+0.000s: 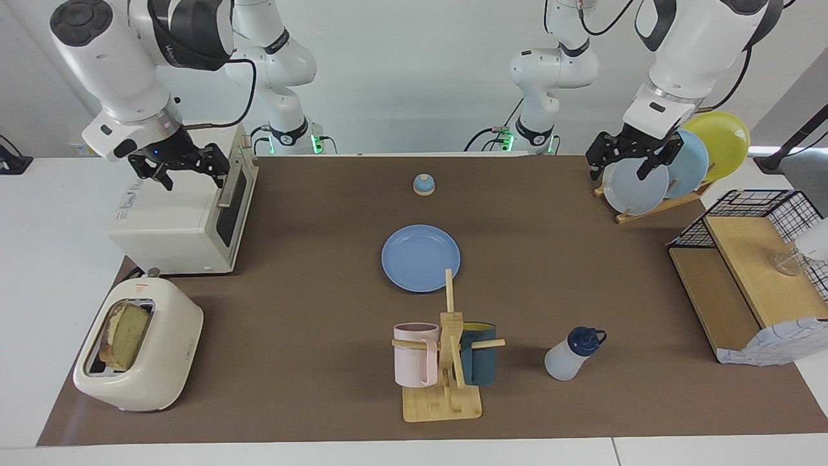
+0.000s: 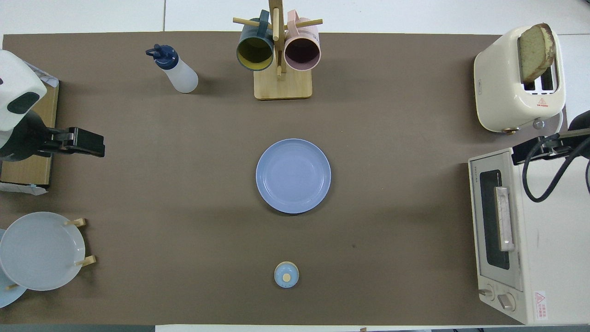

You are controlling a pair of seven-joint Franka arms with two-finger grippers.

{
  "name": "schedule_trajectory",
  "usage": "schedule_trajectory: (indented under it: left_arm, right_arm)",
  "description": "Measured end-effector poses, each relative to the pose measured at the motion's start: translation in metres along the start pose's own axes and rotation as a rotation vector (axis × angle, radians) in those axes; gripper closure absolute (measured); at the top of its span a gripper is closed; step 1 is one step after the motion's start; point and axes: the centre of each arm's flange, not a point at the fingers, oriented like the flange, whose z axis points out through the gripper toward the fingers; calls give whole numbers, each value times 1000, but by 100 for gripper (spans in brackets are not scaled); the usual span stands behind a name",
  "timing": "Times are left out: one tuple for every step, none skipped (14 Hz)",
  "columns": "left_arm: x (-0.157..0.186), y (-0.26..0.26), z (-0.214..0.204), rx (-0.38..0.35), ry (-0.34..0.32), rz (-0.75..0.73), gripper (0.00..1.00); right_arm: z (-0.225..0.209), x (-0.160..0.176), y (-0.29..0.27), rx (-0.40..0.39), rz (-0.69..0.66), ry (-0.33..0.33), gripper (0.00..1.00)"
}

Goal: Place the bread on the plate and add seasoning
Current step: 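Move the left gripper out toward the blue-capped squeeze bottle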

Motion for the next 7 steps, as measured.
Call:
schedule_trajectory:
  left_arm:
    - [-1,3,1,0,-5,5,0]
    - [-1,5,3,0,-8,10,0]
    - [-1,7,4,0,-5,12,0]
    - [0,7,7,-1,16,13,0]
    - [3,8,13,-4,59,14,0]
    - [5,10,22,-8,117,15,0]
    - [5,11,34,-11,176,17,0]
  right_arm:
    - [0,0,0,0,0,0,0]
    - [0,0,0,0,0,0,0]
    - [0,0,0,0,0,0,0]
    - [0,0,0,0,0,0,0]
    - [0,0,0,0,0,0,0]
    - [0,0,0,0,0,0,0]
    - [0,0,0,0,0,0,0]
